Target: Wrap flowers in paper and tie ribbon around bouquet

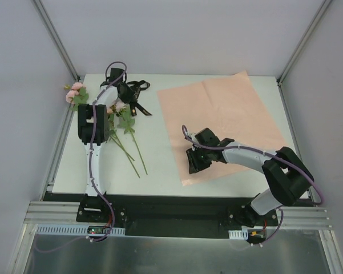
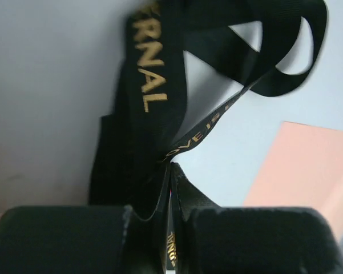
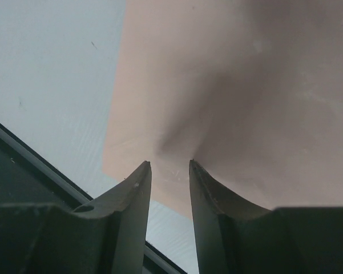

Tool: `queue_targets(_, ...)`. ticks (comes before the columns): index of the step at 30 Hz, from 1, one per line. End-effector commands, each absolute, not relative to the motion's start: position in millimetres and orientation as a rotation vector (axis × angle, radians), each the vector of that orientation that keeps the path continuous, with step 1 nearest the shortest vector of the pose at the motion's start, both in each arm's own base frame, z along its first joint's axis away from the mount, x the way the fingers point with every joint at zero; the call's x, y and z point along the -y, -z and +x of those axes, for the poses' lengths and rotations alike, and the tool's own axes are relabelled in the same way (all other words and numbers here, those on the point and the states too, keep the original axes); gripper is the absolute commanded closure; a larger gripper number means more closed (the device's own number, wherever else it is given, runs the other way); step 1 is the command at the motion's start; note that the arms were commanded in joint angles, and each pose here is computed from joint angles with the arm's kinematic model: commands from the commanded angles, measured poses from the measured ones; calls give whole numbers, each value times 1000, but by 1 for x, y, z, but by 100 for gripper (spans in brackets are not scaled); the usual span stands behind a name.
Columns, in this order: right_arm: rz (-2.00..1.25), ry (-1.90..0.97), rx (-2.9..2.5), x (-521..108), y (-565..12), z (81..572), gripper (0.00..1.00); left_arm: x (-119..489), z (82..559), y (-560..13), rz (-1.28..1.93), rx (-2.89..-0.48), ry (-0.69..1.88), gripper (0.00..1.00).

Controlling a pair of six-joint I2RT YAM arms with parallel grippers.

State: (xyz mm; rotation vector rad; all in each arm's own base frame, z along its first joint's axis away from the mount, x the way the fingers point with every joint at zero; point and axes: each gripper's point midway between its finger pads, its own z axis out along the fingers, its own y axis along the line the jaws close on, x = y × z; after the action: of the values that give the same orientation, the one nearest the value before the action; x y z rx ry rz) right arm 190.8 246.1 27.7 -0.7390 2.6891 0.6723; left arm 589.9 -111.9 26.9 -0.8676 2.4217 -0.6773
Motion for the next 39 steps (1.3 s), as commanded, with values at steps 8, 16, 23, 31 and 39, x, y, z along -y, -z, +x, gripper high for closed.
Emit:
queue_targets(8, -585, -709, -2764, -232, -16, 154, 64, 109, 541, -152, -475, -2416, 603, 86)
queue_targets(16, -536, -602, -2656, -203, -43, 154, 41, 167, 454, -246, -246, -2258, 724, 68)
queue_targets(23, -704, -863, -2455, -277, -112, 198, 21, 137, 340, -243, -359, -2181, 787, 47)
queue_targets(31, -769, -1164, -2371, -416, -130, 251, 20, 115, 219, -265, -172, -1975, 821, 7)
queue_targets(39, -817, -1126, -2345, -485, -76, 282, 26, 131, 157, -237, -136, -2091, 987, 1)
